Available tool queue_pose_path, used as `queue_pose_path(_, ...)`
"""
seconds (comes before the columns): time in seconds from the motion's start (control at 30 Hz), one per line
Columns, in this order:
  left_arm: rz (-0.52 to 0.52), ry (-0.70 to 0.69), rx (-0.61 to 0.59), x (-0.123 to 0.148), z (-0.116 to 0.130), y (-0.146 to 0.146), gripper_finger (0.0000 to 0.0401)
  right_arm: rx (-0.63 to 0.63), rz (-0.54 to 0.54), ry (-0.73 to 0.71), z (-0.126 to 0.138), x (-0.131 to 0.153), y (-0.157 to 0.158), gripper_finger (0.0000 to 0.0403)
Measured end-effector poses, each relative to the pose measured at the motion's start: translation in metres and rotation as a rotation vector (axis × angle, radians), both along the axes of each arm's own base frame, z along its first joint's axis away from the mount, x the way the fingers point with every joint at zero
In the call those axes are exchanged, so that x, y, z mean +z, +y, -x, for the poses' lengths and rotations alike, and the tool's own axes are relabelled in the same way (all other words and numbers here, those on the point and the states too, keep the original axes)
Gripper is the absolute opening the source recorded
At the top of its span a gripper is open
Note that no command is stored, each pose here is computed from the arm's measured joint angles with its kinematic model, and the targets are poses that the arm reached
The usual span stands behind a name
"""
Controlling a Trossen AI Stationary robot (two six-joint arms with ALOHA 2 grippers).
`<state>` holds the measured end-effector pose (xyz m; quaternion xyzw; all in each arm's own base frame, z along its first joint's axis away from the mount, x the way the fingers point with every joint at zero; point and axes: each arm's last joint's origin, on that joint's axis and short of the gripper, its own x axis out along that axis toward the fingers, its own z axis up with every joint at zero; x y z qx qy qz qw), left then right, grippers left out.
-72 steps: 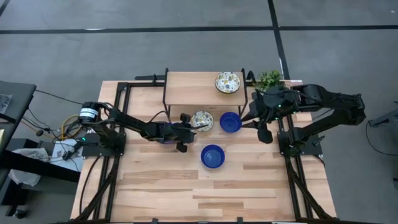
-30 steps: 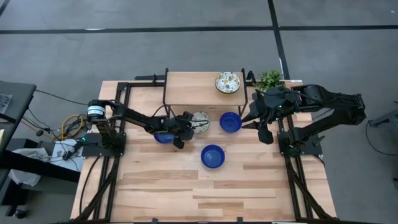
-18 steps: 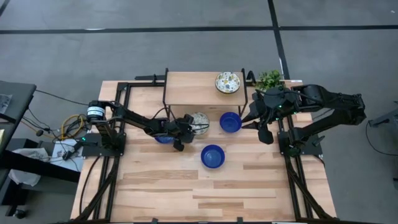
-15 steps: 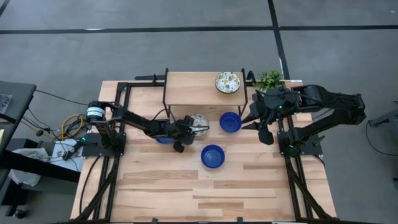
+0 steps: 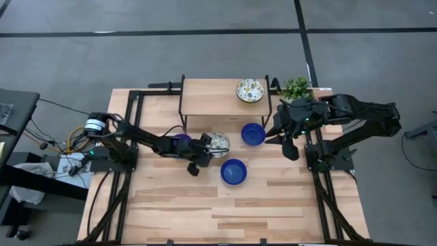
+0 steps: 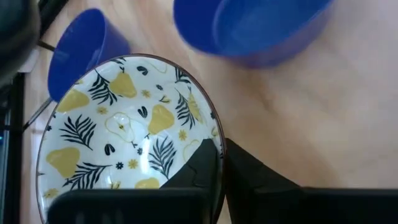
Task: Pick & Place Mini bowls
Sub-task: Stack the yellow patterned bowl on top of the yellow patterned bowls on the shelf
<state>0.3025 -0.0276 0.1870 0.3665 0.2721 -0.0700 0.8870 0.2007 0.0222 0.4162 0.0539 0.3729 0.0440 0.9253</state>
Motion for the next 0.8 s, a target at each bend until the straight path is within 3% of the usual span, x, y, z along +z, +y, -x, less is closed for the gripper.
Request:
queue_pose_path(0.17, 0.06, -0.023, -0.036, 0.017, 0.013, -0.022, 0.0012, -0.074, -0.023, 0.014, -0.017, -0.006, 0.001, 0.0091)
queue_pose_path(0.4, 0.106, -0.091, -0.145, 0.039, 0.032, -0.058, 0.0011, -0.179, 0.003, 0.013, -0.064, -0.027, 0.003, 0.0091)
queue_pose_path(0.6, 0.063, -0.125, -0.164, 0.045, 0.046, -0.084, 0.0011, -0.3, -0.065, -0.014, -0.105, -0.047, -0.004, 0.0091)
queue_pose_path(0.8, -0.023, -0.128, -0.122, 0.04, 0.054, -0.101, 0.0012, -0.337, -0.064, 0.016, -0.13, -0.068, -0.013, 0.0091)
